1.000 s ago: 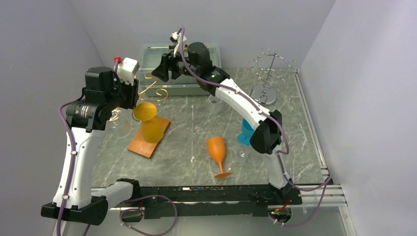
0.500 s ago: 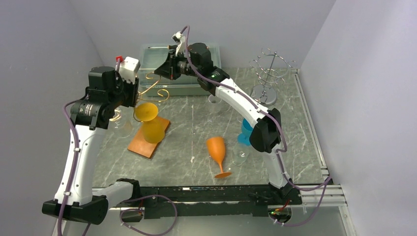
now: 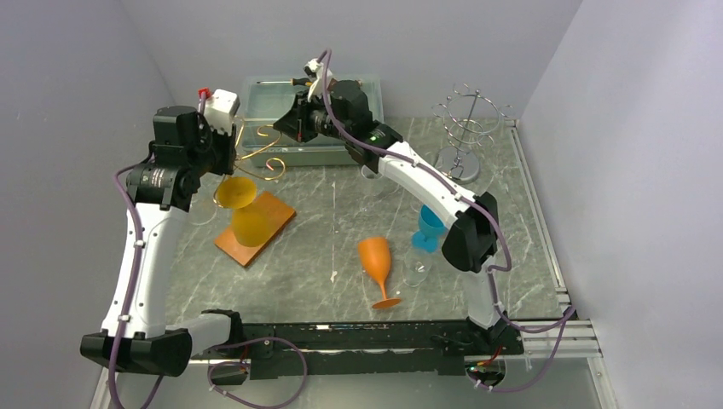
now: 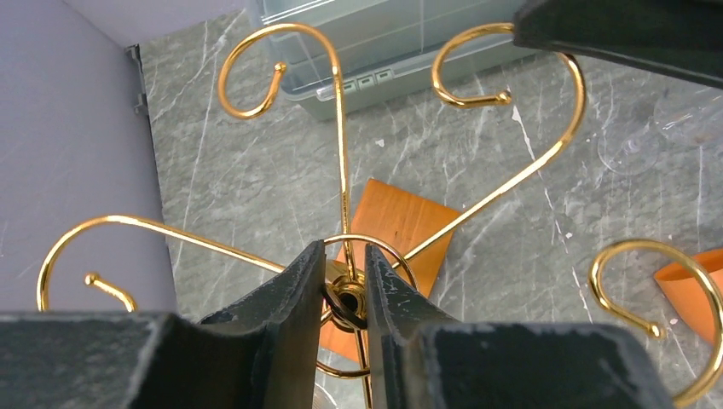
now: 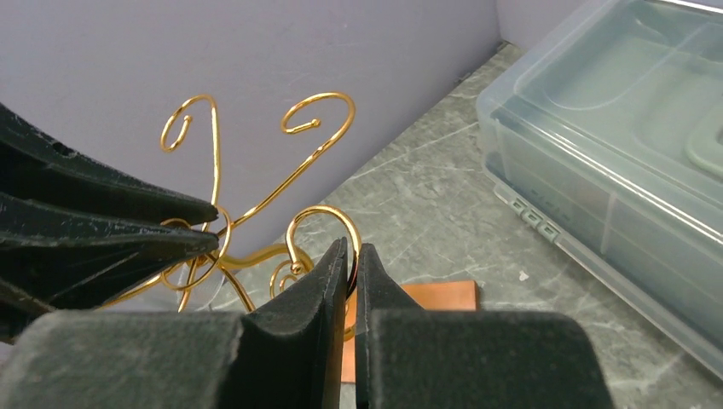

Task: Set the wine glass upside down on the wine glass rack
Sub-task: Adjust the wine rack at the center of the board.

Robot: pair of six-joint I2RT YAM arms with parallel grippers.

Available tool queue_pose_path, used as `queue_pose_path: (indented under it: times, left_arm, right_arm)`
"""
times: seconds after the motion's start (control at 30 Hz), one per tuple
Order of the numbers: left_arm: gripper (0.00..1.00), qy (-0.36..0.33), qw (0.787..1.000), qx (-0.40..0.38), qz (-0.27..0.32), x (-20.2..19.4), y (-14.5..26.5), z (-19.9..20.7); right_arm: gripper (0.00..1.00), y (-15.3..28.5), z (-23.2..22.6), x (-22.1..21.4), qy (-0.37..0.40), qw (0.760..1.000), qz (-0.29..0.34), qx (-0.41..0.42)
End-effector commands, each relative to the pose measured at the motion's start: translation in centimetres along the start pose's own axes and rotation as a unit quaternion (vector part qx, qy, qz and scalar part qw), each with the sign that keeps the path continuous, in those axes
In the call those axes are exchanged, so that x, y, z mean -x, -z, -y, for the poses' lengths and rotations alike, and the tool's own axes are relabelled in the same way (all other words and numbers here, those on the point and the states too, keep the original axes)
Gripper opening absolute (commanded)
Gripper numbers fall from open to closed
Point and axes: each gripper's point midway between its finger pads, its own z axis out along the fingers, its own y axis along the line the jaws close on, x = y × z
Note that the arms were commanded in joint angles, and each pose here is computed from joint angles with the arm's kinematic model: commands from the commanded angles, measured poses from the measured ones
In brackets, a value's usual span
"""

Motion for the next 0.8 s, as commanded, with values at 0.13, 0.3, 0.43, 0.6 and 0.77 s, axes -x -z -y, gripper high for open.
queue_pose_path:
  times: [0.13, 0.3, 0.43, 0.6, 0.77]
  left_arm:
    - [0.20, -0.004, 1.000, 0.008, 0.003, 0.1, -1.4, -1.5]
    - [0.18, -0.003, 1.000, 0.013, 0.003, -0.1, -1.6, -2.2]
    - [0.17, -0.005, 1.000, 0.007, 0.006, 0.0, -2.0, -2.3]
    - [0.16, -0.006, 1.000, 0.001, 0.009, 0.7, -2.6, -2.8]
    - [0.15, -0.013, 0.999, -0.027, 0.019, 1.7, -2.9, -2.2]
  right_arm:
    - [0.00, 3.4, -2.9, 3.0, 0.026, 0.999, 0.042, -0.020]
    - [0.00, 3.6, -3.6, 2.2, 0.022, 0.999, 0.037, -0.021]
    - [0.00, 3.9, -3.8, 0.9, 0.014, 0.999, 0.031, -0.027]
    - [0.00, 4.5, -3.9, -0.5, 0.006, 0.999, 0.029, -0.036]
    - [0.00, 5.4, -4.5, -1.5, 0.004, 0.999, 0.028, -0.039]
